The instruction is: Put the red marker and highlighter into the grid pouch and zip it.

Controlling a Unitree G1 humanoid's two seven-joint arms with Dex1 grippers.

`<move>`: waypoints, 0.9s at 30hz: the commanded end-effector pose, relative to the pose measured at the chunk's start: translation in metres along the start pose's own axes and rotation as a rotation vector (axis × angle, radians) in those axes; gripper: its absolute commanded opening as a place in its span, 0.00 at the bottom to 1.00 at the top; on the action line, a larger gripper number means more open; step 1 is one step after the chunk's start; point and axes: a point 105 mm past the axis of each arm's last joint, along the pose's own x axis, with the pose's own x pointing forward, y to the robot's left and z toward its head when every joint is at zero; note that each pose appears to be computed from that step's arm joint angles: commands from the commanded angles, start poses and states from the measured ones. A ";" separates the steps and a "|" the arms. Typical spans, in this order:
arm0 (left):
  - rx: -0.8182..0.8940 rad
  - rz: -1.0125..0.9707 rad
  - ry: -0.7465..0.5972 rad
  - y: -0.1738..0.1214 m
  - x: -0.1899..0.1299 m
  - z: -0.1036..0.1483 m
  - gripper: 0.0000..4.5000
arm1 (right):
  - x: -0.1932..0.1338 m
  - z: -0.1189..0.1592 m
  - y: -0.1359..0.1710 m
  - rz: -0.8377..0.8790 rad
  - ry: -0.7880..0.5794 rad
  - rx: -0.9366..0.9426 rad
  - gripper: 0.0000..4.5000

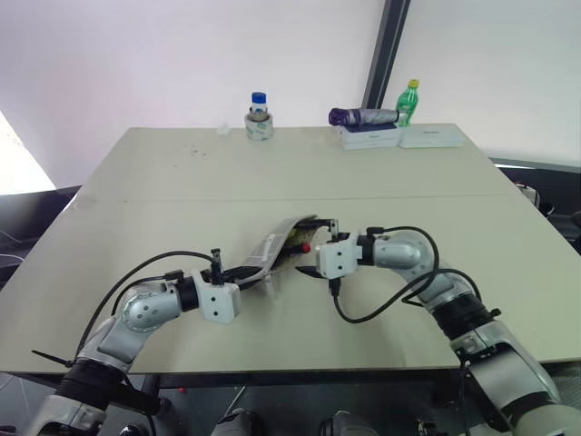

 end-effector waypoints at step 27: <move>0.069 -0.010 -0.061 0.000 0.026 -0.005 0.00 | -0.051 0.056 0.035 0.115 -0.195 0.810 0.99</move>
